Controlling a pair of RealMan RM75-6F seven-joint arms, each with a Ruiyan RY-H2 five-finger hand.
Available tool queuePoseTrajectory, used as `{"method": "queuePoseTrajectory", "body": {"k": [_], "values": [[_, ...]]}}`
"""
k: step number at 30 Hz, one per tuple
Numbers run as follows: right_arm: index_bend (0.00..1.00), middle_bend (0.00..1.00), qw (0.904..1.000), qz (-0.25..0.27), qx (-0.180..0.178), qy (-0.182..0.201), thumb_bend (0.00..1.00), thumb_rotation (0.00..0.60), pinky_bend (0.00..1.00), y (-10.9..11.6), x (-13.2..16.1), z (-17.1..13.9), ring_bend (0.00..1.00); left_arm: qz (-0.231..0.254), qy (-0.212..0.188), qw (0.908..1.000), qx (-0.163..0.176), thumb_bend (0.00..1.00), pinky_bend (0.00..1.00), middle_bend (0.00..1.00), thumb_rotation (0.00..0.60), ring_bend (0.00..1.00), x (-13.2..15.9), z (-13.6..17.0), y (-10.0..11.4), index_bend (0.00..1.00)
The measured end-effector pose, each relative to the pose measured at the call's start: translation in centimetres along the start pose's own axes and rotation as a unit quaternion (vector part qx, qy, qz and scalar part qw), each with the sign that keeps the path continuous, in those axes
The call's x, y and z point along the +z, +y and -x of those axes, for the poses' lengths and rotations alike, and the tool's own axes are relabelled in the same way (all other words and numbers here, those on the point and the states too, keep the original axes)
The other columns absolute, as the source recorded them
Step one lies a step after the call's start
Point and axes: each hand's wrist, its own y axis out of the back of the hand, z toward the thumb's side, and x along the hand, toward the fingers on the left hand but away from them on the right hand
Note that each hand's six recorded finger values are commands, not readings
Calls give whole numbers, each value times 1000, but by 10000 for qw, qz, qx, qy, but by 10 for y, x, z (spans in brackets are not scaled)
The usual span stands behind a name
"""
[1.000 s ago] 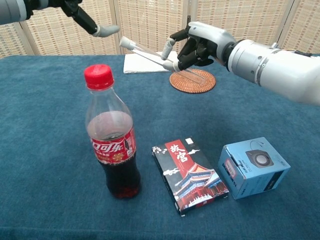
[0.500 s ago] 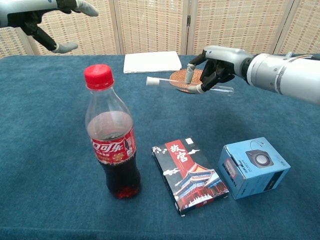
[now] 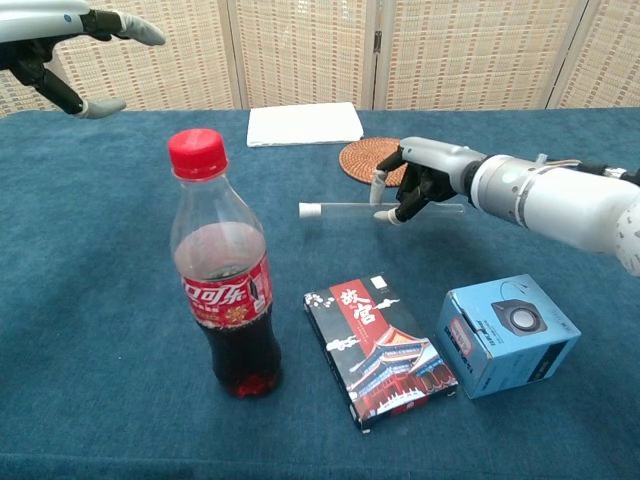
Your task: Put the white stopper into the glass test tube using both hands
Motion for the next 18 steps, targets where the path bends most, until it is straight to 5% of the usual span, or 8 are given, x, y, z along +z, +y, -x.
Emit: {"method": "queuePoseTrajectory", "body": {"k": [8, 18], "values": [[574, 979, 9999, 38, -9, -163, 341, 600, 1000, -8, -8, 3, 1000, 7, 13, 10000, -33, 407, 0, 51, 600, 0, -3, 3, -6, 87], [399, 967, 9997, 74, 10, -231, 258, 600, 1000, -6, -9, 0, 1000, 29, -9, 10000, -4, 407, 0, 42, 600, 0, -2, 2, -7, 87]]}}
